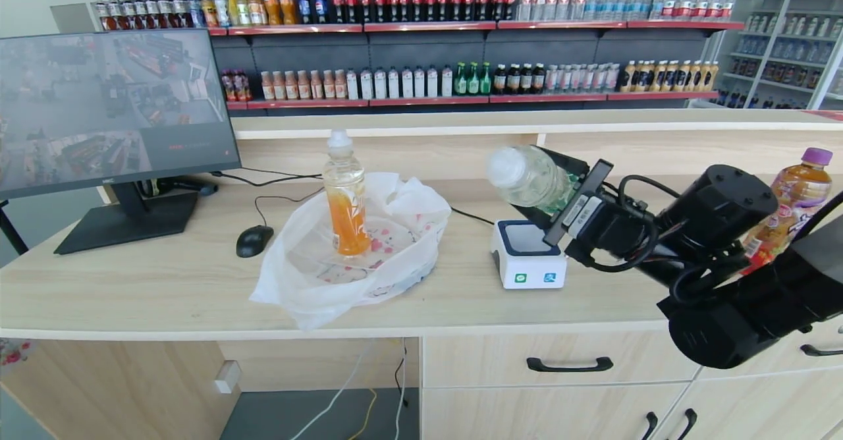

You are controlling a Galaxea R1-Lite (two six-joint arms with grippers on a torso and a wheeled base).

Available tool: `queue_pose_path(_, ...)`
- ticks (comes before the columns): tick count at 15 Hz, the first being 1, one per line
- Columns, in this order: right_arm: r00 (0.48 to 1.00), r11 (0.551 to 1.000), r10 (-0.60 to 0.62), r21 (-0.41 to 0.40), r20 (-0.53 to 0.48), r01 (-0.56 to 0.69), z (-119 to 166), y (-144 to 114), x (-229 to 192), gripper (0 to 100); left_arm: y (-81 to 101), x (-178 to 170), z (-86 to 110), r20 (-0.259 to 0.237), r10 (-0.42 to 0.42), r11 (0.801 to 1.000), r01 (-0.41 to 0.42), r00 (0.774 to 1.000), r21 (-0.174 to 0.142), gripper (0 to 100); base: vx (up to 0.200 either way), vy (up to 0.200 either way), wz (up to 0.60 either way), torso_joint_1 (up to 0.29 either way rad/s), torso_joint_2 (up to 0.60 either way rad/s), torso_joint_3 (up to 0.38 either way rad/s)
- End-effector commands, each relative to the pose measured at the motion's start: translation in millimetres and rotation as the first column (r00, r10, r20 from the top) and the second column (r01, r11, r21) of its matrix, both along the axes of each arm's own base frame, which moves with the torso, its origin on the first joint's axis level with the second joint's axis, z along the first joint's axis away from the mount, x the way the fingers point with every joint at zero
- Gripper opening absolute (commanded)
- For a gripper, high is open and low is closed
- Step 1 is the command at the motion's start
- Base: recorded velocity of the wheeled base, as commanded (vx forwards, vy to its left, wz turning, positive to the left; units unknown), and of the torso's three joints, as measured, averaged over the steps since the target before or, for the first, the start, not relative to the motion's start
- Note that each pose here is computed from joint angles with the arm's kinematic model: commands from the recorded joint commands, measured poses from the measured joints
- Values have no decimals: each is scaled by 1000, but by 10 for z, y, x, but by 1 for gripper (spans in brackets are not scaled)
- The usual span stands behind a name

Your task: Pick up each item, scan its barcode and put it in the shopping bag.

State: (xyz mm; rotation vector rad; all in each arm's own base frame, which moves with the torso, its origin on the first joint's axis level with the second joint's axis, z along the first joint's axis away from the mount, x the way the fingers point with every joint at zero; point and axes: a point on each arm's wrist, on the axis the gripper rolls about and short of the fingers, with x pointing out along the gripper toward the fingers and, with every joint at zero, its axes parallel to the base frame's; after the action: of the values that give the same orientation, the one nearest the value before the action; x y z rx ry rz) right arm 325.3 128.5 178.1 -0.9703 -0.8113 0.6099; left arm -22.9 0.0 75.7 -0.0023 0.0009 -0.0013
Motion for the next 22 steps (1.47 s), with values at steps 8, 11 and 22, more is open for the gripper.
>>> queue_pose_path(8, 998, 982, 51, -183, 27, -46, -332, -178, -36, 0, 0, 1, -3, -1, 1, 1000, -1, 1000, -1, 100, 0, 0, 0, 0, 0, 0)
queue_pose_path(11, 998, 978, 63, -200, 31, -56, -369, -174, -34, 0, 0, -1, 1, 1, 0, 1000, 0, 1000, 1, 100, 0, 0, 0, 0, 0, 0)
queue_pose_path(22, 988, 962, 151, -237, 44, -136, -453, 32, -93, 0, 0, 1, -3, -1, 0, 1000, 0, 1000, -1, 100, 0, 0, 0, 0, 0, 0)
